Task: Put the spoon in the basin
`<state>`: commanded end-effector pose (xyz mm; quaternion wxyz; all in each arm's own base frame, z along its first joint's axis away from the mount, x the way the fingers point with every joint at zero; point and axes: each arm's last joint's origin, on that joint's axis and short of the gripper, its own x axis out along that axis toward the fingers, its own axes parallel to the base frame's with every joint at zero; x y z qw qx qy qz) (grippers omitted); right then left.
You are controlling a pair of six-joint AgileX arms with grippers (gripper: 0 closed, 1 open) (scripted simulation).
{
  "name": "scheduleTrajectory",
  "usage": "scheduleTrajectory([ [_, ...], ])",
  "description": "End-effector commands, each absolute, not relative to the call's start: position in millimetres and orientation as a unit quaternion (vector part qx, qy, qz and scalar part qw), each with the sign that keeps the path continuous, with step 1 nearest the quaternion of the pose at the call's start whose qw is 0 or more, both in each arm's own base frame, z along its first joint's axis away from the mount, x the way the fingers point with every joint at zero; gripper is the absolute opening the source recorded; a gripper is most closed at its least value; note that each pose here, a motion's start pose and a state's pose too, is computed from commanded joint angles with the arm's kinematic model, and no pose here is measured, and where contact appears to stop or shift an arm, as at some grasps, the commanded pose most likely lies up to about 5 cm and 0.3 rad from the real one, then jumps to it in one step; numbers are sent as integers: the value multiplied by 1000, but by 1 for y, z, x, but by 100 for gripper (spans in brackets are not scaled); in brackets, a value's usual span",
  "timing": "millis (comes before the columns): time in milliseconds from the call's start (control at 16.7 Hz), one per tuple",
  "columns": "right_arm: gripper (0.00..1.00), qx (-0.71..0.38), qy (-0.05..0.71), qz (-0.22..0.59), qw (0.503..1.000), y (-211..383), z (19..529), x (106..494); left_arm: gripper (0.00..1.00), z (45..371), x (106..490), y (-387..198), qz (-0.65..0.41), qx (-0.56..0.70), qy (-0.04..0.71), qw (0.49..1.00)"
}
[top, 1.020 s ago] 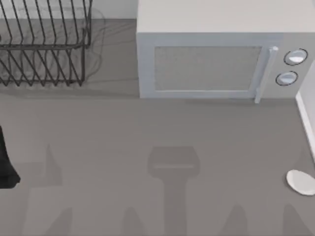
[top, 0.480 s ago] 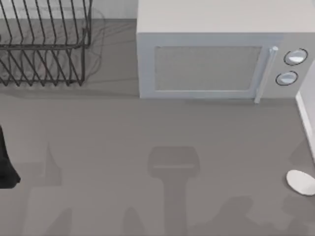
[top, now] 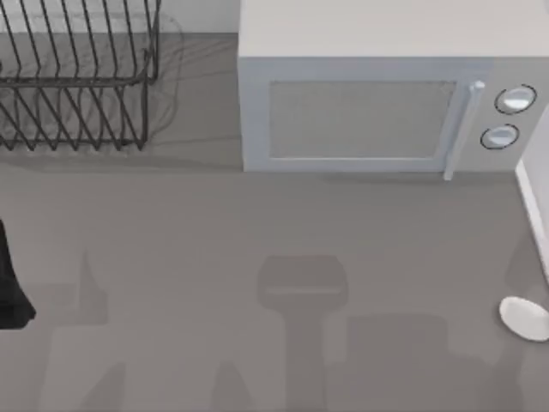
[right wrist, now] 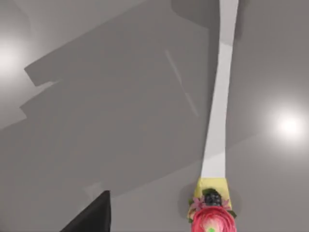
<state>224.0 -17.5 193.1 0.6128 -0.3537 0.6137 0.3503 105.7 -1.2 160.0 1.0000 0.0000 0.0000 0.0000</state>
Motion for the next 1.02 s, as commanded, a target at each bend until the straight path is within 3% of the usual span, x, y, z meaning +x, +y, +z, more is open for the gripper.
scheduleTrajectory([
  [420,100,-355,614,353,610,-17,189,225,100,160,106,-1,0,0,0,1000],
  [1020,100,-355,613,352,612,-18,97,226,100,160,106,-1,0,0,0,1000],
])
